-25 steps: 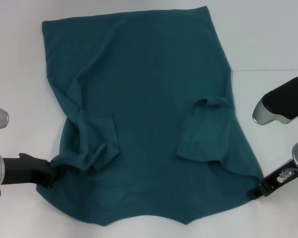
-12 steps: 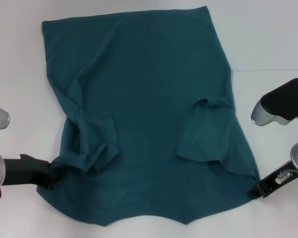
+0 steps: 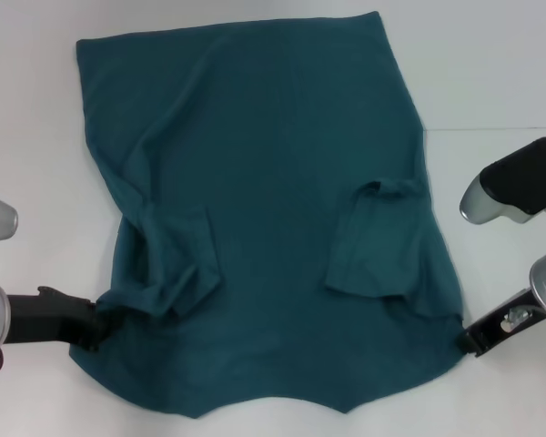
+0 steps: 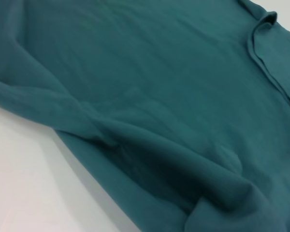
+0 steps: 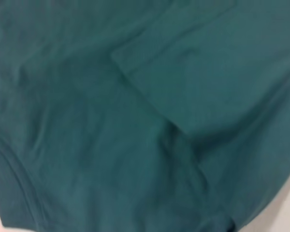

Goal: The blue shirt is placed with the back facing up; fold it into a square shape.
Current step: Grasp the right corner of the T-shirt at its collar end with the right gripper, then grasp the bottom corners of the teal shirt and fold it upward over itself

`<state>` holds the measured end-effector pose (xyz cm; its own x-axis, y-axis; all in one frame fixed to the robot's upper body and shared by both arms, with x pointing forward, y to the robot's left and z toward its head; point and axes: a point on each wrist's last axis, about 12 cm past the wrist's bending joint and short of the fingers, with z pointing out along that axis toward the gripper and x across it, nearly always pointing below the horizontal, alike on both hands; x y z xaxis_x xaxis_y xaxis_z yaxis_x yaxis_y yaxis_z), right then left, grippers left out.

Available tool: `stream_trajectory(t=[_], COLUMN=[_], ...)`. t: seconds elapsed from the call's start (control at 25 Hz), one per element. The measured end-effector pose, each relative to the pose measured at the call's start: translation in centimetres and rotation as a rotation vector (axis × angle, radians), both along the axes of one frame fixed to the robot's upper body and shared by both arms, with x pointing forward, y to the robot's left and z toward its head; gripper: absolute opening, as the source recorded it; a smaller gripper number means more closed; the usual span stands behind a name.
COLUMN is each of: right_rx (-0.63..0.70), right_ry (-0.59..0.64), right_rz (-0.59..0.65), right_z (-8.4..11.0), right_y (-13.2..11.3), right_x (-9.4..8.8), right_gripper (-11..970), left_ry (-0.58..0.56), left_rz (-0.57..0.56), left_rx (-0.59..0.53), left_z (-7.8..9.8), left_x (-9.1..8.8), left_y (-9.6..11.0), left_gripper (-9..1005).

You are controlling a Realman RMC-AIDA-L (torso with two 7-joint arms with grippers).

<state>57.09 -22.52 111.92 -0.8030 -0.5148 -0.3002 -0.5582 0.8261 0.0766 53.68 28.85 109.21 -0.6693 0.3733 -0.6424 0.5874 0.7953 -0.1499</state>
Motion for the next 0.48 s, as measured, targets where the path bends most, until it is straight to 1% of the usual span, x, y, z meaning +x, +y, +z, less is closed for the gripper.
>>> stream_trajectory(t=[0.08,0.12,0.24,0.36,0.48], right_rx=[0.006,0.019,0.022,0.008,-0.007], right_ry=[-0.008,-0.023,-0.025,-0.002,0.048], right_rz=[0.003,0.017,0.044,0.108,0.176], right_z=[0.2,0.6,1.0,1.7,2.2], right_y=[0.0,0.1,0.1,0.3,0.5], right_x=[0.0,0.1,0.0,-0.6,-1.5], right_gripper=[63,63,63,63,63], left_ry=[0.012,0.021,0.066,0.142,0.234], left_rz=[0.003,0.010,0.032,0.031,0.028], left_rx=[-0.013,-0.021,-0.043,-0.048,-0.018], left_z=[0.1,0.1,0.7,1.5,2.2], left_x=[-0.1,-0.1,0.0,-0.2,-1.1], left_y=[-0.1,-0.1,0.1,0.4,0.9], left_gripper=[55,55,55,55,55])
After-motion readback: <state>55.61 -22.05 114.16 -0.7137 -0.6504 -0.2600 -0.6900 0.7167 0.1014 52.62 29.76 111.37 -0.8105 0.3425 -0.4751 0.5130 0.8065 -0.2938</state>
